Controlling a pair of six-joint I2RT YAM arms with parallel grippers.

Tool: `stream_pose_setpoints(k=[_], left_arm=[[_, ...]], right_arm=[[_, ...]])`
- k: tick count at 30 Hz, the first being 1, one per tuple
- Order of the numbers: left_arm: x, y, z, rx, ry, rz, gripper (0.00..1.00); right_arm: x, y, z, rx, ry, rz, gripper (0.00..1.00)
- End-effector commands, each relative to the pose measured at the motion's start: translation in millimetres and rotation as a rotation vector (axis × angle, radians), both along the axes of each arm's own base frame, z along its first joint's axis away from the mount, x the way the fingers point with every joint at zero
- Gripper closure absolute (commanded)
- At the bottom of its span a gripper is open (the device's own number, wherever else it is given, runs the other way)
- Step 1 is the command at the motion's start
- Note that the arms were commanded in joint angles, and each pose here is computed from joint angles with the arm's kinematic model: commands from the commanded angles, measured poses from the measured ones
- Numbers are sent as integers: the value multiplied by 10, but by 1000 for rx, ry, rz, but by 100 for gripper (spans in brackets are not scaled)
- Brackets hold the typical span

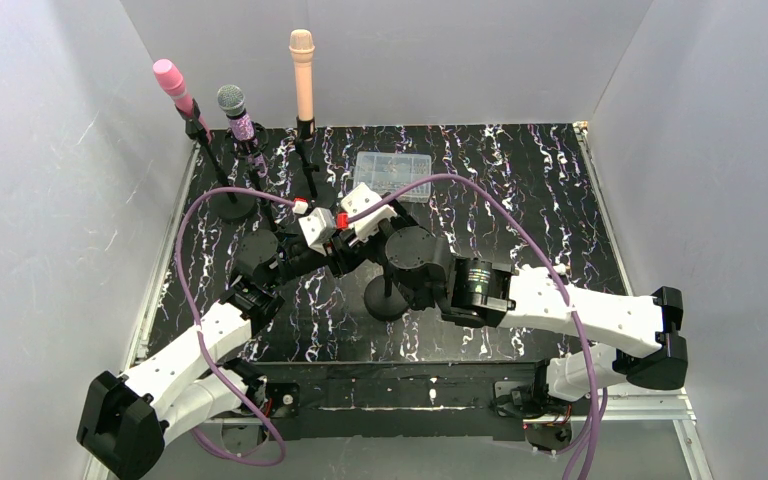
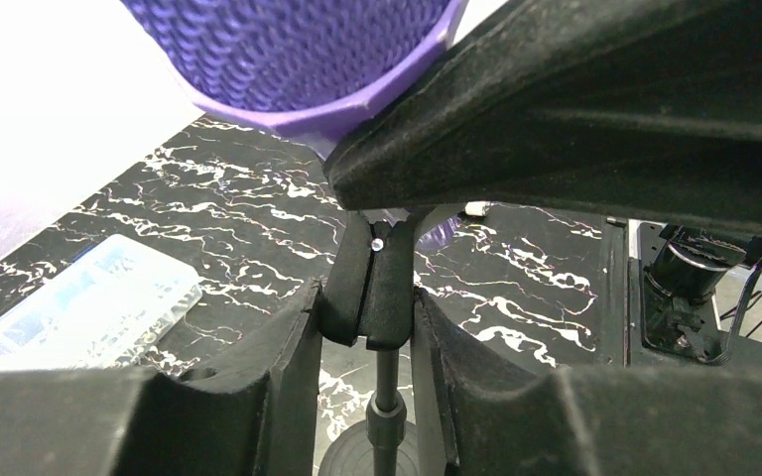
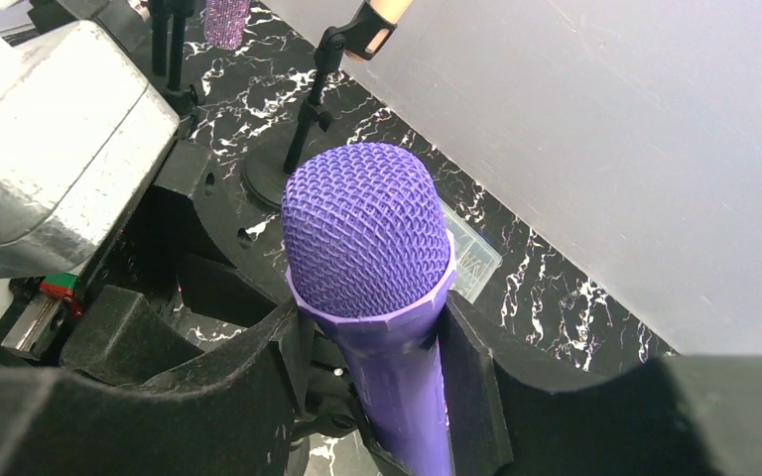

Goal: Remove the microphone from the stand

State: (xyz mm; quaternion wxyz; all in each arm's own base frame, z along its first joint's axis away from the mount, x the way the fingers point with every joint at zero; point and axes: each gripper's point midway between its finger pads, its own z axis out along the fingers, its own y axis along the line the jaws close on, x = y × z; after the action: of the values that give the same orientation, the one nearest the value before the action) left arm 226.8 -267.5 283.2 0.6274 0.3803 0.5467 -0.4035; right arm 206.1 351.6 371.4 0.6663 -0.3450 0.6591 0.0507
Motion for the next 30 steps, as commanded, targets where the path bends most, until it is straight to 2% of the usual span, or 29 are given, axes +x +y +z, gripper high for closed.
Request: stream_pose_setpoints(k=[1, 15, 16, 18, 20, 22, 27, 28, 30], left_arm=[[-8, 4, 119, 5, -41, 0, 100], [-31, 0, 141, 27, -17, -13, 100], [-32, -1, 152, 27, -17, -13, 93], [-34, 4, 183, 25, -19, -11, 71], [-27, 14, 217, 23, -21, -3, 43], [-27, 19, 249, 22, -21, 0, 30], [-29, 17, 331, 22, -20, -2, 5], [-27, 20, 354, 22, -22, 0, 2], [-21, 36, 410, 19, -24, 11, 2]], right_arm=[[-7, -124, 391, 120, -8, -31, 72], [-48, -431, 851, 194, -9, -51, 73], [-47, -462, 869, 197, -10, -57, 73], [-47, -509, 890, 198, -12, -65, 73], [-46, -546, 898, 197, -12, -73, 73], [-46, -569, 899, 196, -9, -79, 73], [-29, -625, 864, 189, 0, -110, 73], [-17, -643, 847, 185, 0, -126, 73], [20, -695, 807, 178, 0, -162, 73]])
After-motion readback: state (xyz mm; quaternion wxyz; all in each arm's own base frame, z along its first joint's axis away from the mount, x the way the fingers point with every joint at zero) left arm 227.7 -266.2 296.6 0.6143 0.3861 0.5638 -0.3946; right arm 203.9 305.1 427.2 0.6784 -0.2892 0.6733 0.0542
